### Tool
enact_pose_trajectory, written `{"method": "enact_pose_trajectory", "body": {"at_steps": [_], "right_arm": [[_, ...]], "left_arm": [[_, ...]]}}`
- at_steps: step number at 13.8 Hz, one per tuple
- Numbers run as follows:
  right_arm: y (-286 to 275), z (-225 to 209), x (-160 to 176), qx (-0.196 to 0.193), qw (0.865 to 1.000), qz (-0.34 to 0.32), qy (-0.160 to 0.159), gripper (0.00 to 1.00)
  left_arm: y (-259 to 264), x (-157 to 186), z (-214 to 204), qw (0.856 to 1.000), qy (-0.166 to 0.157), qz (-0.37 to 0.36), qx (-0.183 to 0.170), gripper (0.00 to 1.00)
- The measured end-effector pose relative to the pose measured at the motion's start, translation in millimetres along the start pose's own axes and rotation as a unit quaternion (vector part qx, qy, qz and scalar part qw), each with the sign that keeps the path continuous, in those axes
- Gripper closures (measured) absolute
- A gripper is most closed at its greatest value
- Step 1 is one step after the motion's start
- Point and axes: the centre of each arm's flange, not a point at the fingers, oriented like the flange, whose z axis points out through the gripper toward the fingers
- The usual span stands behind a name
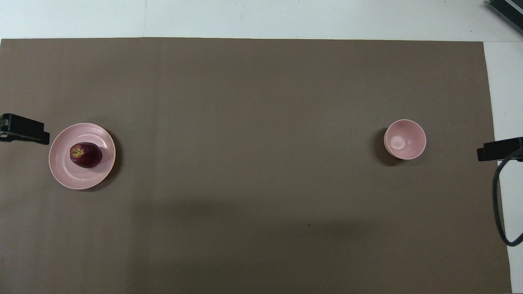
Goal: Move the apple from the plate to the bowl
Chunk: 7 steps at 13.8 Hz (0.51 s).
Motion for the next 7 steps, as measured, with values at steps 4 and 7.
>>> {"method": "enact_pose_trajectory", "body": {"at_steps": [4, 7], "right_arm": [[0, 0, 0, 0.000, 1.000, 0.000, 0.000, 0.00], [0, 0, 0, 0.000, 1.000, 0.000, 0.000, 0.00]], "left_arm": [[-1, 0, 5, 1.000, -0.005, -0.001, 0.000, 0.00], [-4, 1, 13, 1.000, -0.014, 0.005, 0.000, 0.00]]}}
